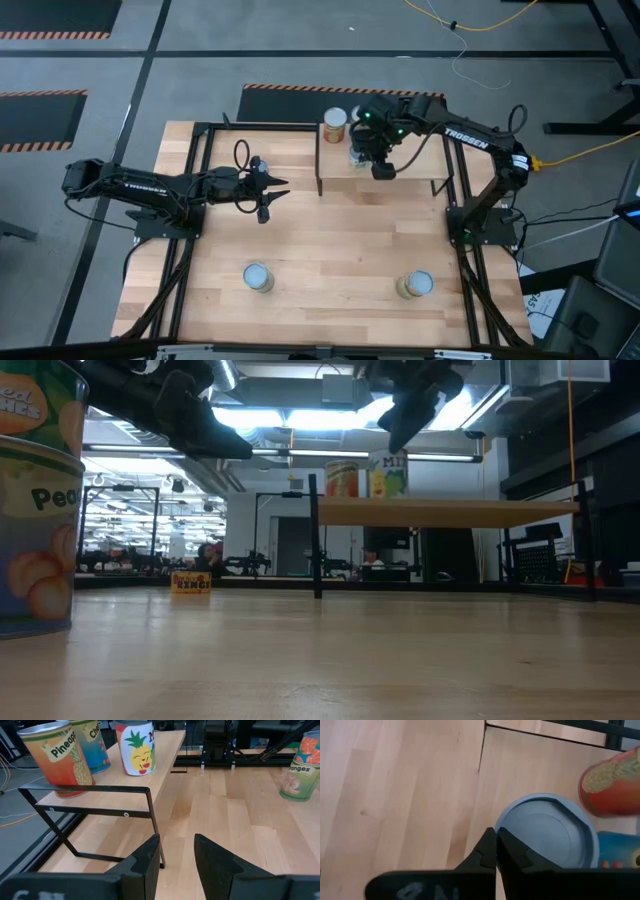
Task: Pick and place cans onto a shelf
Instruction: Put the white canned mixed fruits on the shelf
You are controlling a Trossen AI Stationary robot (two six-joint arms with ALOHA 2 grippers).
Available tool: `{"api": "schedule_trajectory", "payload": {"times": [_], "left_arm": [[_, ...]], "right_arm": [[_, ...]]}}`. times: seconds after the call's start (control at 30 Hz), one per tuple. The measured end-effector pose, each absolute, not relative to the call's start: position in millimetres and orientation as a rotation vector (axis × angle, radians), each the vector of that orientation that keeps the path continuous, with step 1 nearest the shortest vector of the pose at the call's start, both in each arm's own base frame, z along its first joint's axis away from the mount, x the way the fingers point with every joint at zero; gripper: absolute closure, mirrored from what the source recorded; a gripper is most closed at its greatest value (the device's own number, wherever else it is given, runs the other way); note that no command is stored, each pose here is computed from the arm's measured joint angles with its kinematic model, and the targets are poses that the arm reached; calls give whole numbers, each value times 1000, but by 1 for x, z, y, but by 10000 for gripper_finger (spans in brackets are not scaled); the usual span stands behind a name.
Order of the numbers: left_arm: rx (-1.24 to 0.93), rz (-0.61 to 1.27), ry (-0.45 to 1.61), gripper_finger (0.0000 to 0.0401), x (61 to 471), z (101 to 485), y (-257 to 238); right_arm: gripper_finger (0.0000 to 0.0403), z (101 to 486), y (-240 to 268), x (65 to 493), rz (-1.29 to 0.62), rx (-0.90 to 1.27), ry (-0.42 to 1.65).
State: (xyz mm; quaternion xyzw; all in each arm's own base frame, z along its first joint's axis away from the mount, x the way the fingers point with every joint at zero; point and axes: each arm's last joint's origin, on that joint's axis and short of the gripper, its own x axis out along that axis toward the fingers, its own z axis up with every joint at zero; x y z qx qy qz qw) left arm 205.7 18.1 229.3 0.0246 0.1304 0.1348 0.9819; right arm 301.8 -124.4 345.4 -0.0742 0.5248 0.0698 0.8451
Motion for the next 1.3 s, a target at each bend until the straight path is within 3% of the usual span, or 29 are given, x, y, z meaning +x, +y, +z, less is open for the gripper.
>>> {"api": "schedule_trajectory", "payload": {"times": [0.43, 0.77, 1.3], "left_arm": [[49, 271, 262, 288, 206, 229, 18], [49, 271, 263, 288, 206, 229, 18], [49, 271, 263, 288, 206, 229, 18]], "right_arm": [[396, 347, -124, 302, 149, -160, 1112], [355, 346, -124, 301, 144, -159, 1120], [351, 346, -126, 301, 105, -168, 1135]]}}
